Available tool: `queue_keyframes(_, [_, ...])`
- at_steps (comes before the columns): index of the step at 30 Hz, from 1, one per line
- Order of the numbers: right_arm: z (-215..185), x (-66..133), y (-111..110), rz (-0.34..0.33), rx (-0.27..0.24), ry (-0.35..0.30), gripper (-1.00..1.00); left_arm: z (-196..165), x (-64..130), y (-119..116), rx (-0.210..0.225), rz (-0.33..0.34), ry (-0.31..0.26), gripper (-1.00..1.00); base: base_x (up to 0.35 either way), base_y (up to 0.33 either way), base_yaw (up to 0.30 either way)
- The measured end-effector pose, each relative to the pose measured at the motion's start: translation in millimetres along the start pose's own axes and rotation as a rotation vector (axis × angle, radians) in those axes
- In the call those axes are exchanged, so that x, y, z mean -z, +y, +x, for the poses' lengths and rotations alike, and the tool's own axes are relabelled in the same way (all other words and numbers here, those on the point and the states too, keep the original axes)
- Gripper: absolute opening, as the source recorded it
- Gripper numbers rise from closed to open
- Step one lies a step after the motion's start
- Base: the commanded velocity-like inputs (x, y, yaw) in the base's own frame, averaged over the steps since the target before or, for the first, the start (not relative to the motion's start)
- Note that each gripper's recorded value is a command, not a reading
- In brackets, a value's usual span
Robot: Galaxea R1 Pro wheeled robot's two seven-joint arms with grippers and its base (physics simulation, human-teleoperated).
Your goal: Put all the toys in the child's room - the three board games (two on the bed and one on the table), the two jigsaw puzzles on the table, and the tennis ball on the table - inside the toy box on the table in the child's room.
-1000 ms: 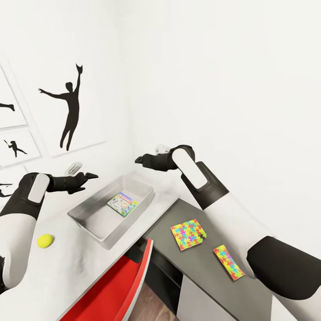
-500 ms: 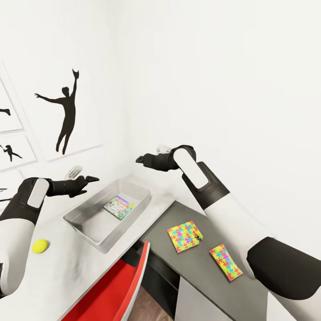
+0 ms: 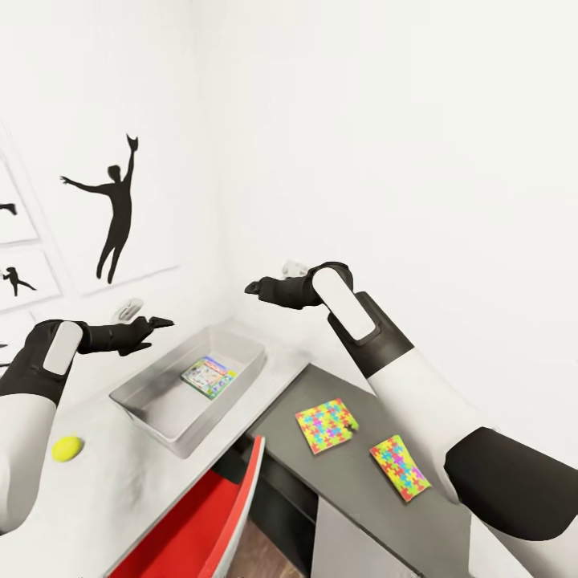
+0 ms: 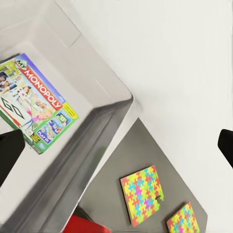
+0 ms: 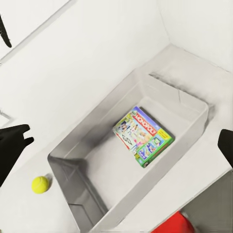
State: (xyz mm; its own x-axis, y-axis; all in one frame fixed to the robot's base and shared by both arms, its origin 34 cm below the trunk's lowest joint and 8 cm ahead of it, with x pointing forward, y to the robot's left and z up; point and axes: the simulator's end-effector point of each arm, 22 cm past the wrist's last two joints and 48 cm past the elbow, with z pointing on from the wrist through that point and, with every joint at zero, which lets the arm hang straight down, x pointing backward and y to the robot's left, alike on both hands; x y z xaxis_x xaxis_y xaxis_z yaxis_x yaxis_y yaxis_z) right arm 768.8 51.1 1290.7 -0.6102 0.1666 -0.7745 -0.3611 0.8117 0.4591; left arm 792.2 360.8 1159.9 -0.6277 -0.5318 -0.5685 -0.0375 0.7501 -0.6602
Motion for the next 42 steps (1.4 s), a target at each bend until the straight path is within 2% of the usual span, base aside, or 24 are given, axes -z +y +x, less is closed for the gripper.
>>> queue_keyframes(10, [-5.2,6.8,5.5,-0.002,0.006,-0.015,1.00,-6.4,9.5,-2.9,-0.006,0.002,-0.014,1.00,-0.160,0.000,-0.004])
queue_keyframes(16, [-9.3,6.2,3.8,0.003,-0.012,-0.045,1.00,-7.0,10.2,-3.2,-0.007,0.002,-0.015,1.00,-0.082,0.068,0.000])
queue_keyframes(23, [5.5,0.0,-5.2,0.012,-0.036,-0.031,1.00,-7.3,10.5,-3.3,-0.008,0.002,-0.017,1.00,-0.018,0.015,0.000])
queue_keyframes(42, [7.1,-0.6,-5.8,0.011,-0.040,-0.029,1.00,-7.2,10.3,-3.0,-0.007,0.001,-0.016,1.00,-0.031,0.023,0.000])
